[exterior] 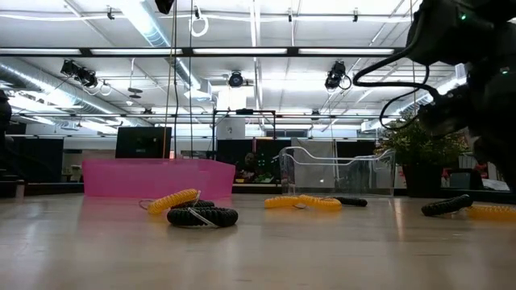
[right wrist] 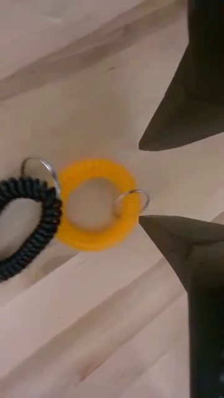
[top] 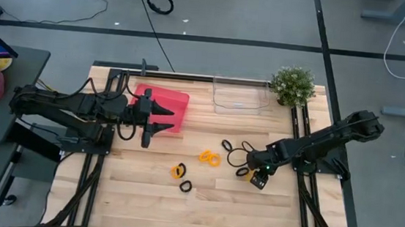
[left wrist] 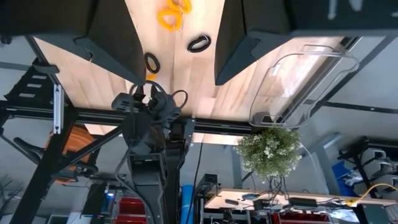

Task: Sort spring keychains
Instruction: Put the yellow spring keychain into the transparent bin

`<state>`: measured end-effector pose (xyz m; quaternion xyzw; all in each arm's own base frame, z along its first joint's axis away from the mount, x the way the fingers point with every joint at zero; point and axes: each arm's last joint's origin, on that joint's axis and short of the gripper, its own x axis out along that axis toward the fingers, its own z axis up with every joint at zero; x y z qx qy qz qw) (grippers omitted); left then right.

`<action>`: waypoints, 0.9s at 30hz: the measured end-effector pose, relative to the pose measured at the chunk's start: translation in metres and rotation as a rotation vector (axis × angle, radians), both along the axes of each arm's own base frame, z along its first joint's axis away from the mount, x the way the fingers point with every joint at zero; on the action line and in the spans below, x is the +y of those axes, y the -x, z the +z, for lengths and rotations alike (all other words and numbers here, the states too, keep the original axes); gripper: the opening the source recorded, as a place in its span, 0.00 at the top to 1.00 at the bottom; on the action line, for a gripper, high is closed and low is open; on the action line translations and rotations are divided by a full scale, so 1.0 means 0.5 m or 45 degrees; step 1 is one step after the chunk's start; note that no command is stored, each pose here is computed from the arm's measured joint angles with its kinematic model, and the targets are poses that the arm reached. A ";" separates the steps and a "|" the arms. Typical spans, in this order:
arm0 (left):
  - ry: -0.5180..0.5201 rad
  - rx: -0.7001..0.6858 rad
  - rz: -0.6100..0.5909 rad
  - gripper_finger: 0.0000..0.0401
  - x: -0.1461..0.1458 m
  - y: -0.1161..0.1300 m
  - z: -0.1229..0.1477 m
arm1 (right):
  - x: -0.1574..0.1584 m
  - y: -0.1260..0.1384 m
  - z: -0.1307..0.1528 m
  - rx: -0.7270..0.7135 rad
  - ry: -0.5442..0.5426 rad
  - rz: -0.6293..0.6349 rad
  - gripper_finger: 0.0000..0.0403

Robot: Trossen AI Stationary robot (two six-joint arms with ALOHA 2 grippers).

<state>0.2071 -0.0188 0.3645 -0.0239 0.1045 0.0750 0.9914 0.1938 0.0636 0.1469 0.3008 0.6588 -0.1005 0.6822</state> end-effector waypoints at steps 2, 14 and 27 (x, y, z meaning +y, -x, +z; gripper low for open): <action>-0.001 0.000 0.000 0.51 0.000 0.000 0.000 | -0.002 -0.002 -0.003 -0.013 -0.006 -0.008 0.52; -0.024 0.006 -0.005 0.51 0.000 0.000 0.000 | -0.005 0.008 -0.029 -0.024 -0.039 -0.112 0.62; -0.035 0.008 -0.008 0.51 0.000 0.000 0.000 | 0.003 0.004 -0.016 0.007 -0.152 -0.023 0.99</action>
